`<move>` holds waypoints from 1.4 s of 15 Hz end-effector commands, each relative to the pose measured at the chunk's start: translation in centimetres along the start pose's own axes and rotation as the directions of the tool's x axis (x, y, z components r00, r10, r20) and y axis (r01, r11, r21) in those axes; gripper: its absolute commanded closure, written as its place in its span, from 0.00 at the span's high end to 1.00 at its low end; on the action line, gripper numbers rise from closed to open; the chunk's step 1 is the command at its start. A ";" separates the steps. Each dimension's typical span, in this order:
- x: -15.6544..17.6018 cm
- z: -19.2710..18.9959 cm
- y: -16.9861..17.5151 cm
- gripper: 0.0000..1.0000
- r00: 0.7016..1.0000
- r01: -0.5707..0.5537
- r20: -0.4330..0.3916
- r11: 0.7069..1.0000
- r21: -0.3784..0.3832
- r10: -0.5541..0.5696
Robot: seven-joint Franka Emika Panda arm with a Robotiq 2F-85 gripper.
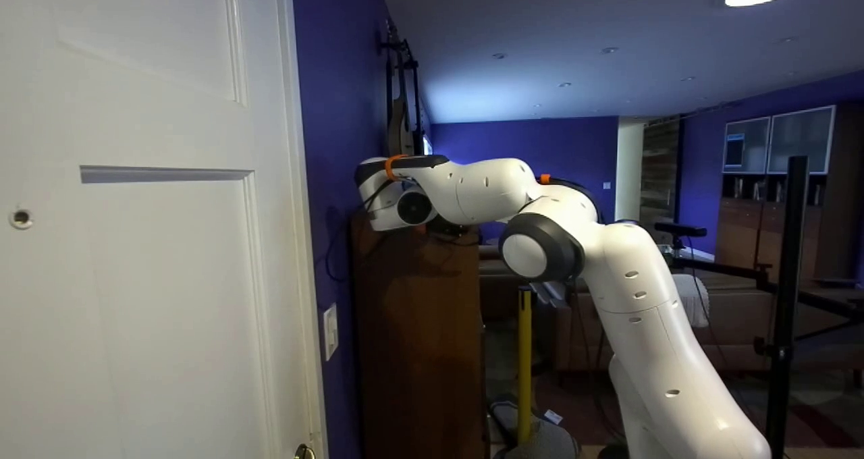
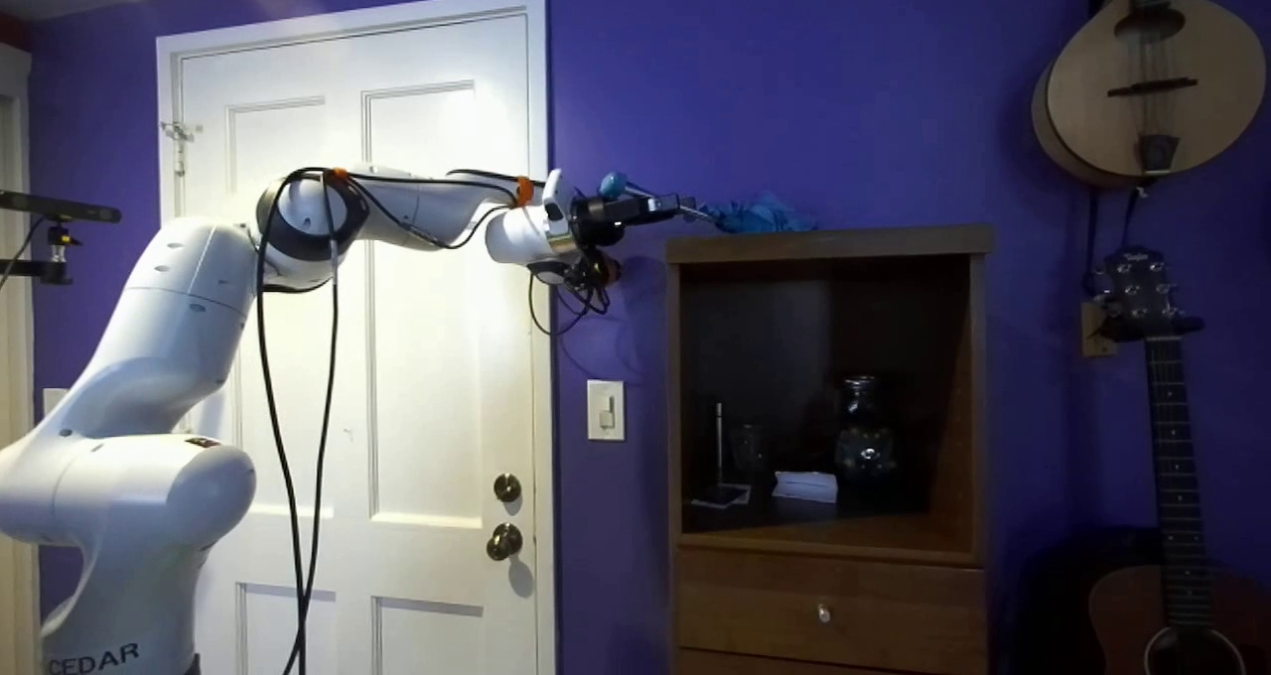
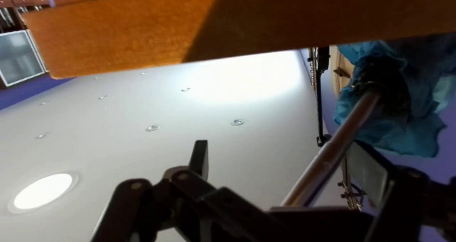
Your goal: Remove the umbrella from the door and put it on top of the cabinet
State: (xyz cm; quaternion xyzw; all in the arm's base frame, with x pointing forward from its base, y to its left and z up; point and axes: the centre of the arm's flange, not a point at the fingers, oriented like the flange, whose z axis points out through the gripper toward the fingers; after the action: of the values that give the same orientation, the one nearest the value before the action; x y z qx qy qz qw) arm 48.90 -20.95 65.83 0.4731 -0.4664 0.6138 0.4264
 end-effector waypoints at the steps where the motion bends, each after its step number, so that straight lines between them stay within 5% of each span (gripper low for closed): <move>1: 0.8 -2.7 -1.0 1.00 0.999 -0.013 0.046 0.994 -0.104 0.018; 14: 0.5 -4.4 -0.7 1.00 0.953 -0.085 0.258 0.960 -0.266 0.157; 21: 1.4 -3.4 -0.6 1.00 0.919 -0.174 0.306 0.953 -0.247 0.247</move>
State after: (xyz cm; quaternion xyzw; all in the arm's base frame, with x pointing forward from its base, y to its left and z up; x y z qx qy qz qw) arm 46.86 -18.15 63.67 0.4719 -0.6371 0.5001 0.3481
